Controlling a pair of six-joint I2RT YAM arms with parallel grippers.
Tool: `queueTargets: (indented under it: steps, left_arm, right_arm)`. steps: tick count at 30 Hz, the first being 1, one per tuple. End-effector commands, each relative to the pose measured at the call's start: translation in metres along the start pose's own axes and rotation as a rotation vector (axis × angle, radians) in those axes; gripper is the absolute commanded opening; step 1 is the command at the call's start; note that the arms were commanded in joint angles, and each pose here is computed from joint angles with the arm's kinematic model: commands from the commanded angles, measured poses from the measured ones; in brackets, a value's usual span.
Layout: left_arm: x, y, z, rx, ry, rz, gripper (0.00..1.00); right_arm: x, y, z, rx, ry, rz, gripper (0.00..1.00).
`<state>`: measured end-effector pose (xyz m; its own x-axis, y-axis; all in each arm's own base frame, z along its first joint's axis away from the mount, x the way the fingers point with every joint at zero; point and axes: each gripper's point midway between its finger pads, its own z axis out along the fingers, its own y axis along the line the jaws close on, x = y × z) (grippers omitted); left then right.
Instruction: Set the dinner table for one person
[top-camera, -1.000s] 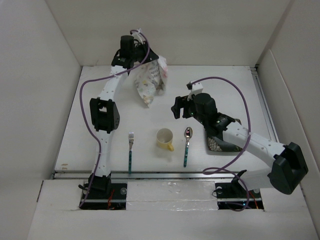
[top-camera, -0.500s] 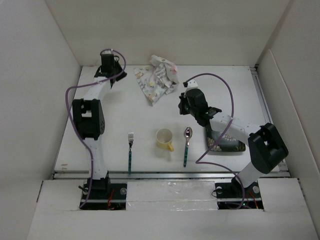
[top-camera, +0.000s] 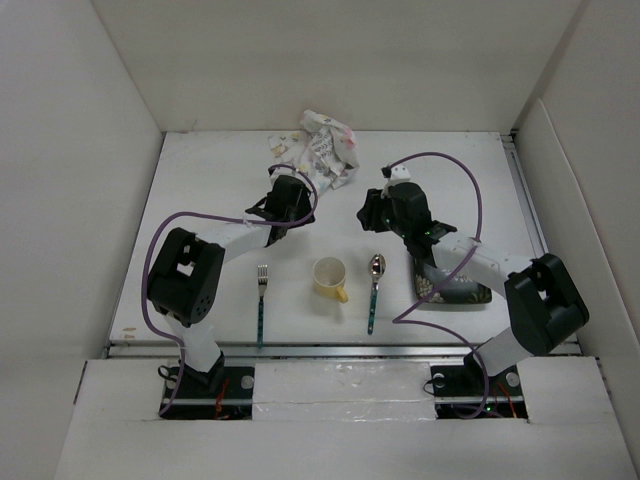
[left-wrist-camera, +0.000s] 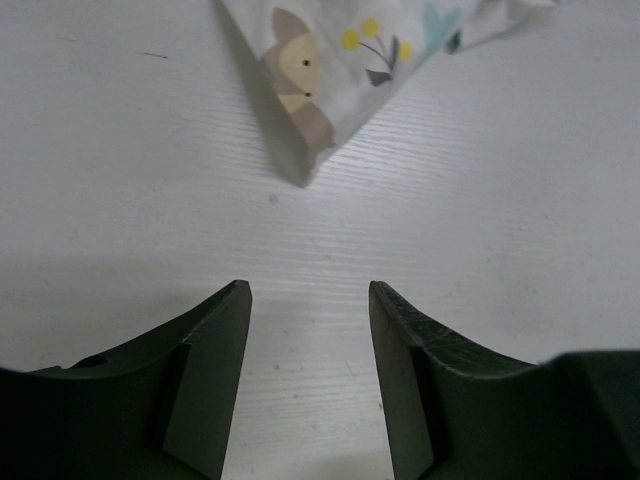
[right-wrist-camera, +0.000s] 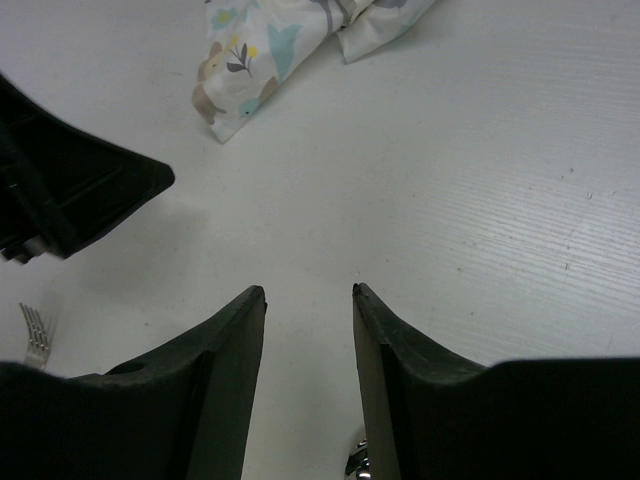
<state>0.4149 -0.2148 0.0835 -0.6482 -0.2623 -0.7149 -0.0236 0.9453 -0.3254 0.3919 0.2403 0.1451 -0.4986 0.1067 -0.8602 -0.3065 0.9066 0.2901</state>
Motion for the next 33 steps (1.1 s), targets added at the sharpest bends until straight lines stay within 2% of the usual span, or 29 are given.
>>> queueTargets:
  steps: [1, 2, 9, 13, 18, 19, 22, 23, 25, 26, 28, 29, 31, 32, 33]
  left_arm:
    - [-0.027, 0.01, 0.012, -0.045, -0.097, -0.061, 0.48]
    - [-0.028, 0.009, 0.017, -0.043, -0.103, -0.068, 0.5]
    - [-0.017, -0.008, 0.069, -0.022, -0.032, -0.063, 0.51]
    - [-0.015, -0.011, 0.08, -0.019, -0.02, -0.066, 0.51]
    - [-0.026, -0.012, 0.093, -0.05, -0.045, -0.075, 0.44]
    - [-0.027, -0.013, 0.097, -0.057, -0.046, -0.074, 0.36]
    - [-0.028, -0.017, 0.1, -0.041, -0.039, -0.068, 0.0]
    - [-0.03, -0.018, 0.098, -0.039, -0.039, -0.069, 0.0]
    - [-0.046, -0.028, 0.078, 0.011, -0.076, -0.072, 0.0]
    - [-0.067, -0.039, 0.054, 0.056, -0.122, -0.081, 0.0]
    - [-0.073, -0.041, 0.026, 0.091, -0.146, -0.096, 0.0]
    - [-0.08, -0.046, -0.004, 0.142, -0.165, -0.12, 0.0]
    - [-0.091, -0.051, -0.036, 0.205, -0.213, -0.152, 0.0]
    - [-0.108, -0.056, -0.069, 0.253, -0.273, -0.171, 0.0]
    - [-0.102, -0.046, -0.078, 0.252, -0.276, -0.183, 0.0]
  right_arm:
    - [-0.032, 0.021, -0.02, -0.095, -0.118, 0.014, 0.47]
    - [-0.031, 0.021, -0.023, -0.098, -0.115, 0.012, 0.48]
    - [-0.039, 0.016, -0.049, -0.094, -0.158, 0.01, 0.5]
    - [-0.039, 0.015, -0.053, -0.09, -0.161, 0.011, 0.5]
    - [-0.037, 0.014, -0.049, -0.087, -0.153, 0.01, 0.5]
    - [-0.036, 0.014, -0.048, -0.088, -0.15, 0.01, 0.5]
    - [-0.032, 0.012, -0.045, -0.08, -0.142, 0.01, 0.5]
    - [-0.03, 0.01, -0.044, -0.072, -0.135, 0.01, 0.5]
    - [-0.025, 0.006, -0.039, -0.054, -0.125, 0.01, 0.51]
    - [-0.027, 0.001, -0.036, -0.039, -0.13, 0.013, 0.57]
    - [-0.028, -0.007, -0.031, -0.011, -0.129, 0.01, 0.68]
    - [-0.029, -0.018, -0.025, 0.028, -0.121, 0.022, 0.77]
    - [-0.029, -0.026, -0.018, 0.029, -0.11, 0.043, 0.84]
    - [-0.029, -0.028, -0.008, 0.017, -0.108, 0.053, 0.86]
    - [-0.029, -0.027, -0.003, 0.003, -0.099, 0.059, 0.86]
